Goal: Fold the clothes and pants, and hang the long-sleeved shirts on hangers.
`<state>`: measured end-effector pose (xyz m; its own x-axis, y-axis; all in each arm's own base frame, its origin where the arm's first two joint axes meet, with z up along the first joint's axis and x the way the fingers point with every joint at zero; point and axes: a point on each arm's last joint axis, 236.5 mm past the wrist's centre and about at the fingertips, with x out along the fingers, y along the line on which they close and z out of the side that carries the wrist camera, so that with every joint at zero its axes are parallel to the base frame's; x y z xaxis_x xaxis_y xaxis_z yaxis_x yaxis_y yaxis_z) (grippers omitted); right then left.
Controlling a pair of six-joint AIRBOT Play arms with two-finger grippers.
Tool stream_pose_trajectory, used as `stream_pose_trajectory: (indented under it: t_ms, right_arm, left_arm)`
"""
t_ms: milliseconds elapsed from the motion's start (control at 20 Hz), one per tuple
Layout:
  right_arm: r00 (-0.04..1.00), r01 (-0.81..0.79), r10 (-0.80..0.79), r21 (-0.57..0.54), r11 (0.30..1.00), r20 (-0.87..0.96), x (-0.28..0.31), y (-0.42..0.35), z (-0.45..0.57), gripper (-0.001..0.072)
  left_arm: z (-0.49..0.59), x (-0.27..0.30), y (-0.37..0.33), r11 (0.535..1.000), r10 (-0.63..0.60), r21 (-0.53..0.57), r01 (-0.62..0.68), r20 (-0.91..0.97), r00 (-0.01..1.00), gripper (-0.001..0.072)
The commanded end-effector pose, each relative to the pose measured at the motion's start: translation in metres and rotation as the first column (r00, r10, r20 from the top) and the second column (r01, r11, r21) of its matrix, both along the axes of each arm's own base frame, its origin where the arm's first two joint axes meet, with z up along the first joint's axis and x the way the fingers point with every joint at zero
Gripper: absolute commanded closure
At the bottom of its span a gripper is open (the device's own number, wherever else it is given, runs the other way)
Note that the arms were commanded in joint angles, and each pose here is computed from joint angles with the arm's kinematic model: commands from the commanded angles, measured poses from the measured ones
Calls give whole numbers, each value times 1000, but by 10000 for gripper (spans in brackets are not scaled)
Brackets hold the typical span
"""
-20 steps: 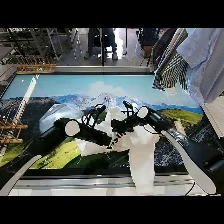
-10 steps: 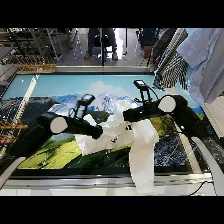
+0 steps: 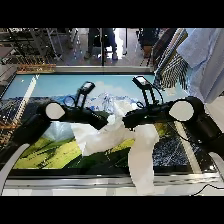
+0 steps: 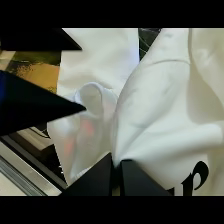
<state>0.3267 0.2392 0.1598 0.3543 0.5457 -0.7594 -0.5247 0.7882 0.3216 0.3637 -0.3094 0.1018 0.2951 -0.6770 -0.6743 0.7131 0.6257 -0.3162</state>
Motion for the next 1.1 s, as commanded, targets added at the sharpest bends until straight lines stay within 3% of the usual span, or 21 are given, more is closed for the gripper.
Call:
stream_pose_trajectory:
  t_ms: [0,100,200,300,400,550,750,800,850,900,1050]
  right_arm:
    - [1000,28,-28,0,1000,-2,0,-3,2,680]
    - [1000,31,-31,-1,1000,0,1,-3,2,680]
    - [999,33,-33,2,999,4,2,-3,3,680]
    - [999,34,-34,5,999,-1,1,-2,3,680]
    - [1000,26,-26,15,1000,-15,-2,0,3,680]
    - [1000,30,-30,21,999,0,-1,0,7,680]
    - [997,32,-35,39,999,73,1,-3,37,680]
    - [995,30,-35,49,998,97,2,-2,48,680]
    - [993,29,-36,59,998,115,3,-2,57,680]
    - [991,28,-37,66,997,130,4,-2,64,680]
    - [990,27,-36,72,997,138,4,-1,69,680]
  left_arm:
    - [-39,-22,-19,984,-172,31,174,-68,983,58]
    - [-51,-29,-17,970,-230,57,235,-81,970,60]
    - [-50,-16,-17,978,-199,61,201,-41,979,72]
    - [-41,23,-19,999,-36,7,36,25,999,295]
    - [-31,62,-22,994,100,-59,-93,120,988,371]
    - [-49,63,-30,998,55,-20,-52,146,988,694]
    - [-5,54,-20,999,-45,11,44,291,956,692]
    - [15,49,-16,996,-84,27,79,359,930,625]
    - [33,40,-14,990,-140,56,128,417,898,293]
    - [45,30,-11,984,-177,75,160,441,880,215]
    - [47,1,-9,950,-313,141,279,438,843,216]
